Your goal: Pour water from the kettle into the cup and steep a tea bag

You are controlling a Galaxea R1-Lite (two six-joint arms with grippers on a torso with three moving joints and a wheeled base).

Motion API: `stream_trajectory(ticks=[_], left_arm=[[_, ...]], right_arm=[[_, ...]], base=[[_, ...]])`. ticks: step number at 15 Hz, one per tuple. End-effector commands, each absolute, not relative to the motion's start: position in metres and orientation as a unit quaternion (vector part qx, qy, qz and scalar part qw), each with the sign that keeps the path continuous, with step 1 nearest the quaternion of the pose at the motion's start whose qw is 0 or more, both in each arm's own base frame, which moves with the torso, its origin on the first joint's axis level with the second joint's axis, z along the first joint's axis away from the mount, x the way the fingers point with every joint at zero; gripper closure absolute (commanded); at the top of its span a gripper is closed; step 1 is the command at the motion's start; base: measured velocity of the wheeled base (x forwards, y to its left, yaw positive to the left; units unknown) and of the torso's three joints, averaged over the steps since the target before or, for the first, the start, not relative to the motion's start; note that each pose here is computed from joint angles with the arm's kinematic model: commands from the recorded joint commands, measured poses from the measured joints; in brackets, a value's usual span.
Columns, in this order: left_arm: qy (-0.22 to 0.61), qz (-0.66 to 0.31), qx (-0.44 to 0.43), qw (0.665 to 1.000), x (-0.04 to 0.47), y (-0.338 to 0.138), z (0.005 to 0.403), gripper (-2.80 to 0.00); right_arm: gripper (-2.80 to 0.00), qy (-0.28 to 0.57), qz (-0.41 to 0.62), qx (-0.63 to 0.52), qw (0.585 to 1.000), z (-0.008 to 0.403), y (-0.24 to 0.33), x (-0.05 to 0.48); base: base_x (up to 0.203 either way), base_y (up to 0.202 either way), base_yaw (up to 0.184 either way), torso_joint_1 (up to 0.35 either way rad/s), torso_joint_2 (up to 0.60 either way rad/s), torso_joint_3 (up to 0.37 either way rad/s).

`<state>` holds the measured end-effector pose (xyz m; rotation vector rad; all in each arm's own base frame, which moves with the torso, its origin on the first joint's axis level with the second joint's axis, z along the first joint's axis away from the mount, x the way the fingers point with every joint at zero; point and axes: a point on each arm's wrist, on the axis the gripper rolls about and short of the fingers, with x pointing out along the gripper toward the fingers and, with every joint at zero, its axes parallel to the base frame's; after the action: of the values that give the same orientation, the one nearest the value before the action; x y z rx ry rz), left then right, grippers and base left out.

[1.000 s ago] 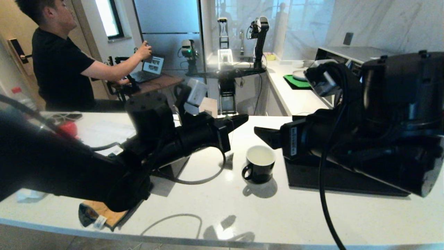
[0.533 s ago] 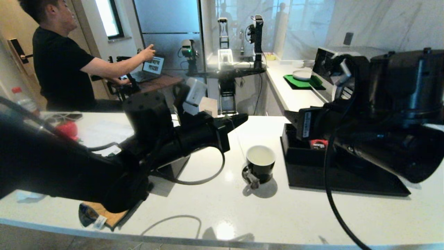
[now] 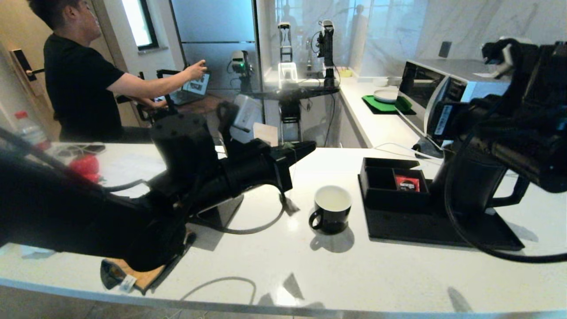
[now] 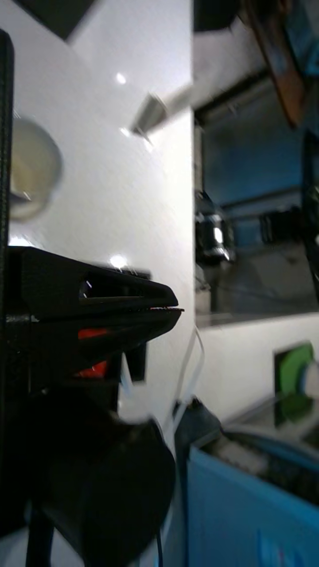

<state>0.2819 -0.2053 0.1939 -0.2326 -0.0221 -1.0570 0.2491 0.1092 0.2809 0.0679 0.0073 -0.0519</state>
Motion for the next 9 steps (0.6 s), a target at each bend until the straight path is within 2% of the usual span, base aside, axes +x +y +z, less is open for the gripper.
stream_trajectory(ticks=[1,5,9], left_arm=[[-0.015,-0.507,-0.112,0.855,0.28,-0.206,0.196,0.0],[-0.015,-0.506,-0.112,0.855,0.279,-0.207,0.196,0.0],[-0.016,-0.51,-0.112,0.853,0.277,-0.21,0.196,0.0]], right_arm=[[0.0,-0.037,-0.072,0.033,0.996,0.276,0.083,0.254],[0.0,-0.073,-0.121,0.009,0.99,0.256,0.05,0.233],[0.0,-0.097,-0.204,-0.01,0.974,0.243,0.006,0.186]], base=[[0.0,0.0,0.0,0.0,0.0,0.0],[0.0,0.0,0.0,0.0,0.0,0.0],[0.0,0.0,0.0,0.0,0.0,0.0]])
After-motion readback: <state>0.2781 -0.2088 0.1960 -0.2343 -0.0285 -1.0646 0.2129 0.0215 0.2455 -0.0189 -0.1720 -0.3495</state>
